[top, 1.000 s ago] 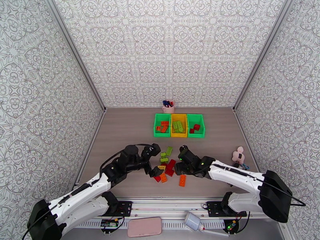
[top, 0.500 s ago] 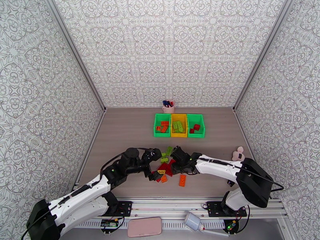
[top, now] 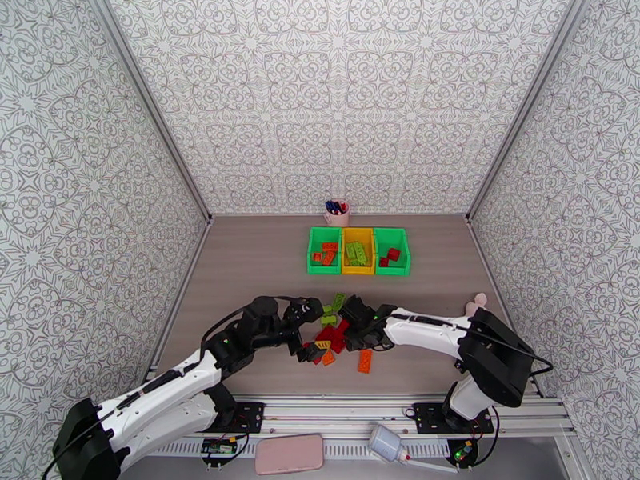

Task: Sort the legos into containers by color

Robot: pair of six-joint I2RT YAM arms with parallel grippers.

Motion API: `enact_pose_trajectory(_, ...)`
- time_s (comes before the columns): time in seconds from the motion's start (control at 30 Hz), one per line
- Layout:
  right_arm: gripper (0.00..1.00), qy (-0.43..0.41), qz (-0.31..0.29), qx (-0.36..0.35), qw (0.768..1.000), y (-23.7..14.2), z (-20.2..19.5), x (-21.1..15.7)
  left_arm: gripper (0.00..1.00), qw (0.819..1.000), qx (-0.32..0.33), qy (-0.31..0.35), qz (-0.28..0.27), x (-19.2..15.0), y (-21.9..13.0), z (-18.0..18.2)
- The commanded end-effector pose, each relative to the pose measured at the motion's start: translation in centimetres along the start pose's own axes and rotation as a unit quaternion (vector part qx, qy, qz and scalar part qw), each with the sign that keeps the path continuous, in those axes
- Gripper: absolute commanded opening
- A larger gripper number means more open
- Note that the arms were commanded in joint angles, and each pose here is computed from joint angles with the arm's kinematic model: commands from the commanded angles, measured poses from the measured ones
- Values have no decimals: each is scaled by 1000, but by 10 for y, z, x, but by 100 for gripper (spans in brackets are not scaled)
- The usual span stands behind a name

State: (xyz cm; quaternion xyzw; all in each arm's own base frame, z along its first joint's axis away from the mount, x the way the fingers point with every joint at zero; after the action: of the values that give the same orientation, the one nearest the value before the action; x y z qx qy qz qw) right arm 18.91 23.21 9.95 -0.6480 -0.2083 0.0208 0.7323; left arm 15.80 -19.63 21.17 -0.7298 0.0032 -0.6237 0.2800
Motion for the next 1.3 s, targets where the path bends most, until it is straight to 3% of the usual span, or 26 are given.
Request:
enact_pose_trajectory(0.0,42,1,-1,-8,1000,-3,4,5,100,1000,5,15,-7,0,0,-1)
enact_pose_trajectory(0.17,28,0,-12,-11,1000,-9,3,8,100,1000,11,15,-6,-1,-1,-1)
enact_pose_trajectory(0.43,25,-15,-100,-11,995,-48,1,38,100,999,39,-2,-15,-1,-8,1)
enact_pose_trajectory(0.8,22,-32,-246,17,969,-86,-5,137,100,995,86,-39,-39,-8,-19,5)
enact_pose_trajectory(1.27,21,-19,-274,14,961,-71,-14,245,100,992,111,-45,-37,-11,-21,10)
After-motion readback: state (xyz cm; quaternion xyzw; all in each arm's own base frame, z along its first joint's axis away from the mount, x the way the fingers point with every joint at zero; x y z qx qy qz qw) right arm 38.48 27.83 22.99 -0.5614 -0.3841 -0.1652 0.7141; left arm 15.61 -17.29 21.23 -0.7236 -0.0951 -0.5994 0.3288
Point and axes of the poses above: each hand's point on the last joint's axis, 136 mm out from that joint toward the fingers, its own y axis out along the fingers, its own z axis along the line the jaws close on, x = y × z, the point moved 8 cm from there along -y, back along the fingers, and after that the axes turned 6 degrees about -y, right-handed, at the moved point
